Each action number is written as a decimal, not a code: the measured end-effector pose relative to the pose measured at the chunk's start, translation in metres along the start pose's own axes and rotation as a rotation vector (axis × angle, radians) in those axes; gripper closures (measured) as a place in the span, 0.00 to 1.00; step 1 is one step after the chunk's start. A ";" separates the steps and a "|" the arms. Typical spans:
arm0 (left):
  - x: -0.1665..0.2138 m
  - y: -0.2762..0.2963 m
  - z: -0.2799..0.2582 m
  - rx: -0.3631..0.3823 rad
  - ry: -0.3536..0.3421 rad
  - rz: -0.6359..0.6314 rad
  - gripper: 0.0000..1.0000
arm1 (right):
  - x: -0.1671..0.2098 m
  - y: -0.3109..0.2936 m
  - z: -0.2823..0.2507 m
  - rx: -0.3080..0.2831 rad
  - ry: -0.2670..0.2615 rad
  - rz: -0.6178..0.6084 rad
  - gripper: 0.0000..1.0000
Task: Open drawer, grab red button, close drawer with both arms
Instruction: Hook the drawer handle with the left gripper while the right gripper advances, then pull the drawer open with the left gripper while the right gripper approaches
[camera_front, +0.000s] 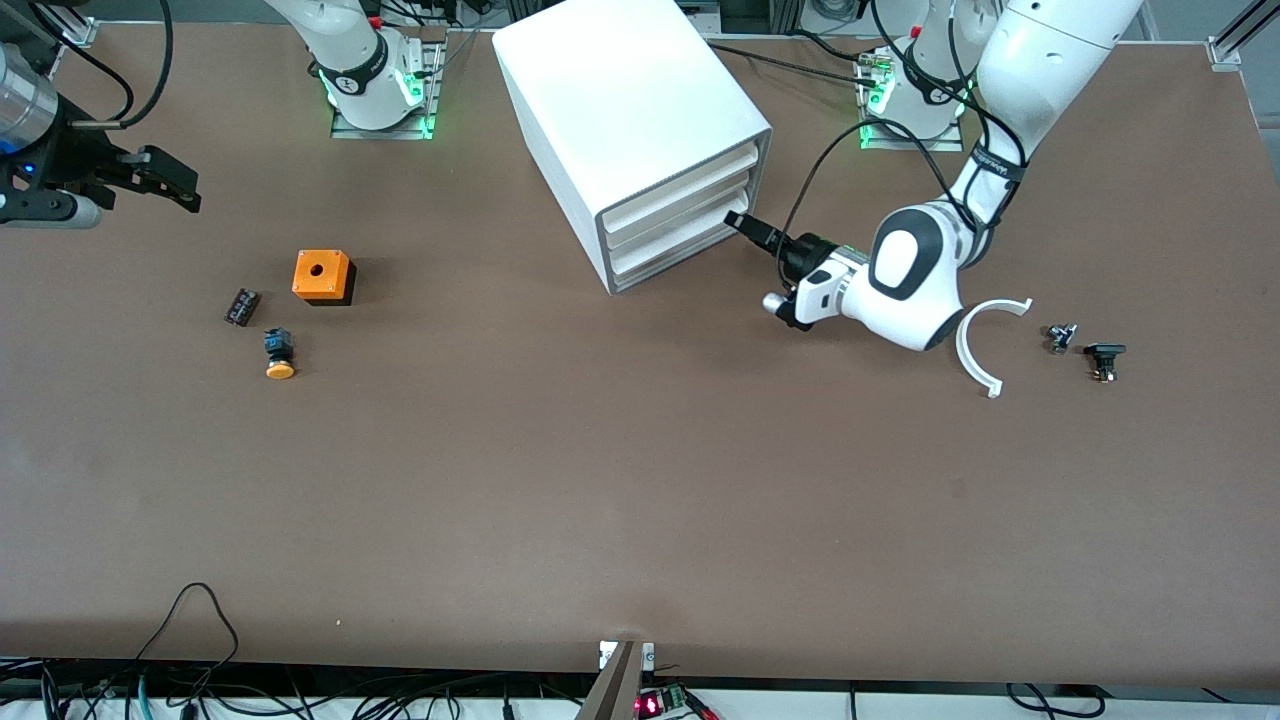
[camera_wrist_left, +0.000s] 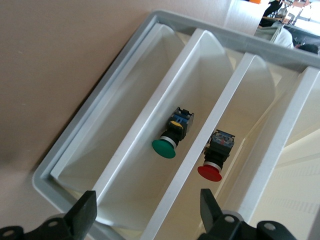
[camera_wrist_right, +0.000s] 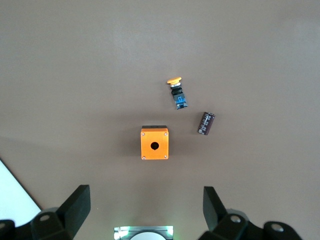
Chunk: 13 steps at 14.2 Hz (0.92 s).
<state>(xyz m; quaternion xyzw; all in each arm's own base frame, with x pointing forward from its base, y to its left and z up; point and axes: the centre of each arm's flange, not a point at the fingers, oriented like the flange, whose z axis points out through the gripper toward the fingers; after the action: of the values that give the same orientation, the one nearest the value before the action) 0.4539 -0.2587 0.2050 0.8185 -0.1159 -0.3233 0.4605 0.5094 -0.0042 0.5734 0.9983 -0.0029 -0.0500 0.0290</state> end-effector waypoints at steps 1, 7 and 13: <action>-0.001 0.000 0.009 0.005 -0.008 0.007 0.08 | 0.006 0.002 0.007 0.002 -0.003 0.004 0.00; -0.008 0.004 0.045 0.015 -0.047 0.019 0.14 | 0.034 -0.015 0.042 0.047 -0.051 -0.017 0.00; -0.008 0.015 0.072 0.025 -0.035 0.045 0.31 | 0.056 -0.075 0.052 0.056 -0.060 -0.116 0.00</action>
<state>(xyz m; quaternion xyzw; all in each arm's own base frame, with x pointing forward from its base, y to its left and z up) 0.4037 -0.3117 0.1940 0.8157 -0.1464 -0.3258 0.4551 0.5602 0.0671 0.5114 0.9953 0.0528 -0.0816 -0.0019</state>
